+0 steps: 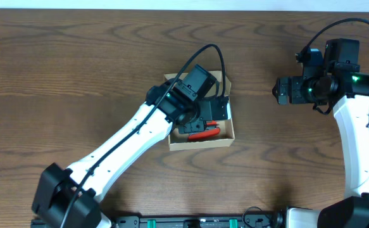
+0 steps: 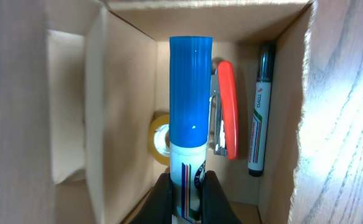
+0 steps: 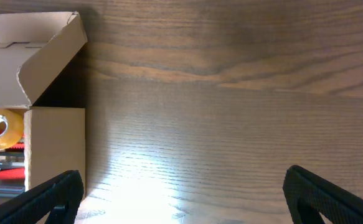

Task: Pack container
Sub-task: 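Carry the blue marker over the box and lower it inside, then open the left gripper and raise both grippers beside the box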

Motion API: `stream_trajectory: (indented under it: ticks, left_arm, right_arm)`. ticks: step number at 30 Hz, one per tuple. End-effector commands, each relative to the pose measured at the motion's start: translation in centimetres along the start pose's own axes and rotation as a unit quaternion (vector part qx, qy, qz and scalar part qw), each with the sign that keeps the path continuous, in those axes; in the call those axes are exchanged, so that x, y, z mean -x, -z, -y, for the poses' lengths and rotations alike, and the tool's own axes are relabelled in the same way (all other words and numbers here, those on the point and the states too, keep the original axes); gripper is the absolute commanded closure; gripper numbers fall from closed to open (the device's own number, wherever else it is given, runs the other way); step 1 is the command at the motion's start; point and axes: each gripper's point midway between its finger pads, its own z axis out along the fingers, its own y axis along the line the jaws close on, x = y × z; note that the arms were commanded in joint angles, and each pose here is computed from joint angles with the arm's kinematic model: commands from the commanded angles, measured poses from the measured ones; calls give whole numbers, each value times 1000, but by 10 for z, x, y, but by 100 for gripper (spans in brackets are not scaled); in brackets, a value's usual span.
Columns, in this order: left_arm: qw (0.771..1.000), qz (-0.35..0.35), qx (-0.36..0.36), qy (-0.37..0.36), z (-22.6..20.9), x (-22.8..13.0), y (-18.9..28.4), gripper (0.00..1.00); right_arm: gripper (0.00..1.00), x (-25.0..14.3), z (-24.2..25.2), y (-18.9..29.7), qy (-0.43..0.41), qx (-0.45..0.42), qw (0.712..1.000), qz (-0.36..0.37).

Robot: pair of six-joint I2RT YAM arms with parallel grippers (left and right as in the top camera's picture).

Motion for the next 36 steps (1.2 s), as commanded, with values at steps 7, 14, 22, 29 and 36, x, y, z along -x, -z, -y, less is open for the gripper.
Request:
stream_trajectory:
  ticks: [7, 14, 22, 29, 36]
  left_arm:
    - [996, -67, -51, 16, 3, -30, -61, 94]
    - [989, -105, -78, 68, 7, -53, -94, 62]
    - [988, -103, -65, 92, 1, -51, -89, 42]
    - [988, -83, 23, 130, -40, -29, -31, 28]
    - [967, -53, 89, 233, -73, -33, 38, 12]
  right_arm:
    - [1, 1, 2, 7, 3, -4, 1000, 9]
    - [1, 1, 2, 7, 3, -4, 1000, 9]
    - [1, 1, 2, 7, 3, -4, 1000, 9]
    - [1, 5, 2, 7, 3, -4, 1000, 15]
    - [35, 8, -14, 7, 5, 43, 999, 25]
